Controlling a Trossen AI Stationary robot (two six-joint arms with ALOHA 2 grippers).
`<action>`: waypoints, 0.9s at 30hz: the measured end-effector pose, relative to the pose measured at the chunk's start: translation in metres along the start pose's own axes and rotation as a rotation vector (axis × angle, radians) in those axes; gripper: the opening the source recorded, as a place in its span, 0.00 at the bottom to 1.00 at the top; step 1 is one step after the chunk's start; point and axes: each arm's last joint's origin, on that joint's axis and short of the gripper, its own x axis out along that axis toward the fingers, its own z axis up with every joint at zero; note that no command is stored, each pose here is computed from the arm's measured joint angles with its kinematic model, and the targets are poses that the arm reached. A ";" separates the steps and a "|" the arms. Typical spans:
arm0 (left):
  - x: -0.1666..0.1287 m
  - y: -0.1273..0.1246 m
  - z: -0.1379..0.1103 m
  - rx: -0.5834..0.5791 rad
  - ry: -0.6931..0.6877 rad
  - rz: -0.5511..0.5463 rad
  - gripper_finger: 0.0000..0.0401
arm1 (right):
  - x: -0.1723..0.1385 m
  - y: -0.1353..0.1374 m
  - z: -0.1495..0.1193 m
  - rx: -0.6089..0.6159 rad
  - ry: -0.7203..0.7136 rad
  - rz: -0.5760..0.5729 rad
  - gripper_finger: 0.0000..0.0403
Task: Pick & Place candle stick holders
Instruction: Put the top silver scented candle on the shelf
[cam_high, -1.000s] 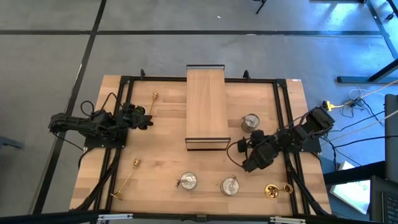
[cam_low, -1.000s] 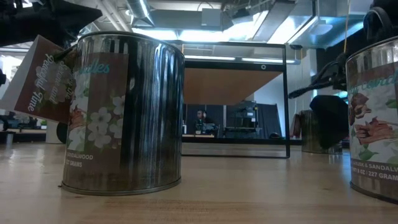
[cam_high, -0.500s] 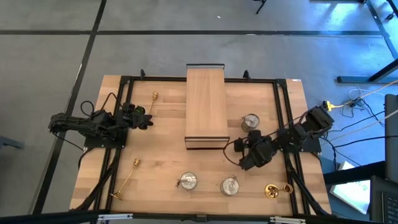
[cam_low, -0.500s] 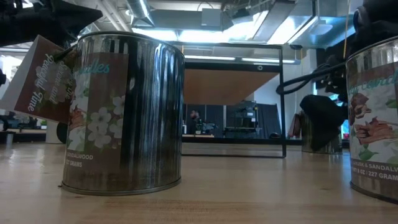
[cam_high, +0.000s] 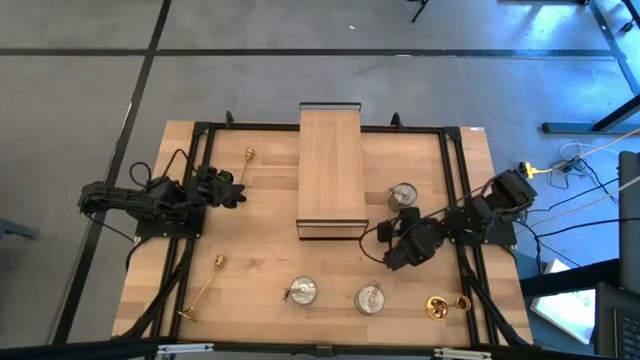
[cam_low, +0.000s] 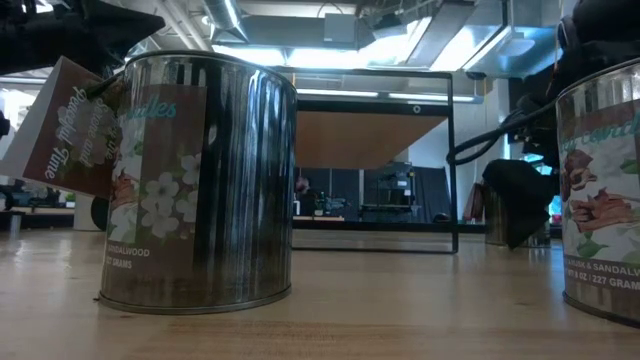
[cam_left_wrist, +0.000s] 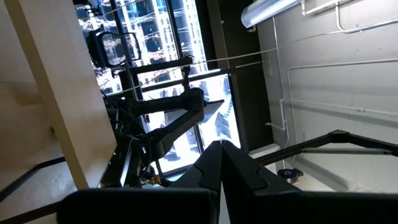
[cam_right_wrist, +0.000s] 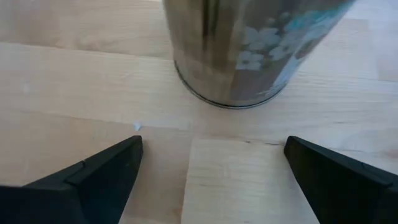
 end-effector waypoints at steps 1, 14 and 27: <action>0.000 0.000 0.000 0.000 0.000 0.000 0.00 | 0.000 0.000 0.000 0.001 0.000 -0.003 0.99; 0.000 0.000 0.000 0.001 -0.008 0.002 0.00 | -0.007 -0.005 0.020 -0.029 0.022 -0.034 0.99; 0.000 0.000 0.000 0.009 -0.012 0.003 0.00 | 0.001 -0.008 0.038 -0.208 -0.049 -0.079 0.99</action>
